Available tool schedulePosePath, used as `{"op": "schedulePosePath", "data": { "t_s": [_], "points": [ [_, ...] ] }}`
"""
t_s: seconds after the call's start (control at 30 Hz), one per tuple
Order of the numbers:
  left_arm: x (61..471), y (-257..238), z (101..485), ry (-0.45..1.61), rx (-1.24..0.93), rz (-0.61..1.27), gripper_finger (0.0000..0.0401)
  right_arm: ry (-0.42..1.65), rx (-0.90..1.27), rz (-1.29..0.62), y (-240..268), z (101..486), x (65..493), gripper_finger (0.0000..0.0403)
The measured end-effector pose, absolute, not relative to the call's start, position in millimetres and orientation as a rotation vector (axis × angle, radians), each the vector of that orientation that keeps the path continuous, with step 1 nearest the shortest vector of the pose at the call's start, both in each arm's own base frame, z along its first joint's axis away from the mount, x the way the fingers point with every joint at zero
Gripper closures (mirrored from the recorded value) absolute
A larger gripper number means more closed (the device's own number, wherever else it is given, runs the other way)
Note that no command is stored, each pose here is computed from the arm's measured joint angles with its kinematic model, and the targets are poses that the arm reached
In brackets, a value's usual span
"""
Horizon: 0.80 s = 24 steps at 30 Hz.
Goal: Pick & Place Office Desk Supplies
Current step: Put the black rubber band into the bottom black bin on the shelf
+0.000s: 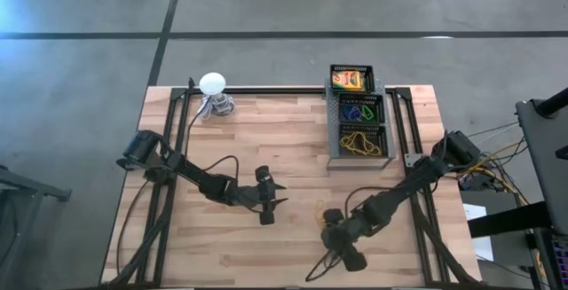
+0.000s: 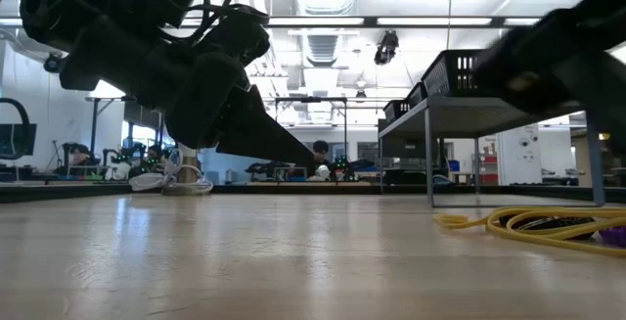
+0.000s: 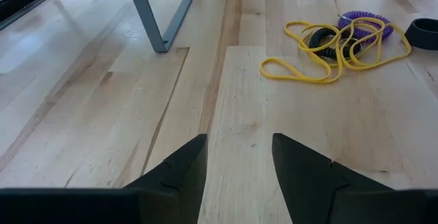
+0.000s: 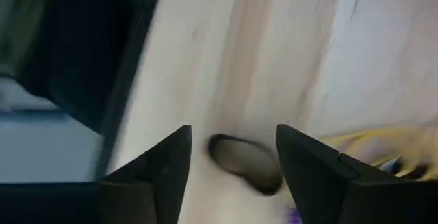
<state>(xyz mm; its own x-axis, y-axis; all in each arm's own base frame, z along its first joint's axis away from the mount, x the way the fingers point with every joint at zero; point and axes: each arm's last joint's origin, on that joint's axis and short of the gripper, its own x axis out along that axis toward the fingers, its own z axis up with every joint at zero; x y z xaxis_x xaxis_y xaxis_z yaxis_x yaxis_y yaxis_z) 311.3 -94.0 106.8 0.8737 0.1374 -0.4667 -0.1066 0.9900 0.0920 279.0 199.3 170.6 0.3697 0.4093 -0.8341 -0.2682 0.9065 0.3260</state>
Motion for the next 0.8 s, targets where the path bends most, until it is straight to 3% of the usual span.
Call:
{"op": "schedulePosePath", "data": {
  "t_s": [0.1, 0.6, 0.8],
  "points": [
    [311, -94, 107, 0.492, 0.064, 0.129, 0.0233, 1.075, 0.002, 0.496, 201, 168, 277, 0.0212],
    [311, -93, 107, 0.493, 0.066, 0.130, 0.0233, 1.133, -0.188, 0.581, 205, 137, 279, 0.0283],
    [311, -93, 107, 0.493, 0.066, 0.129, 0.0233, 1.136, -0.206, 0.558, 204, 135, 280, 0.0353]
  ]
}}
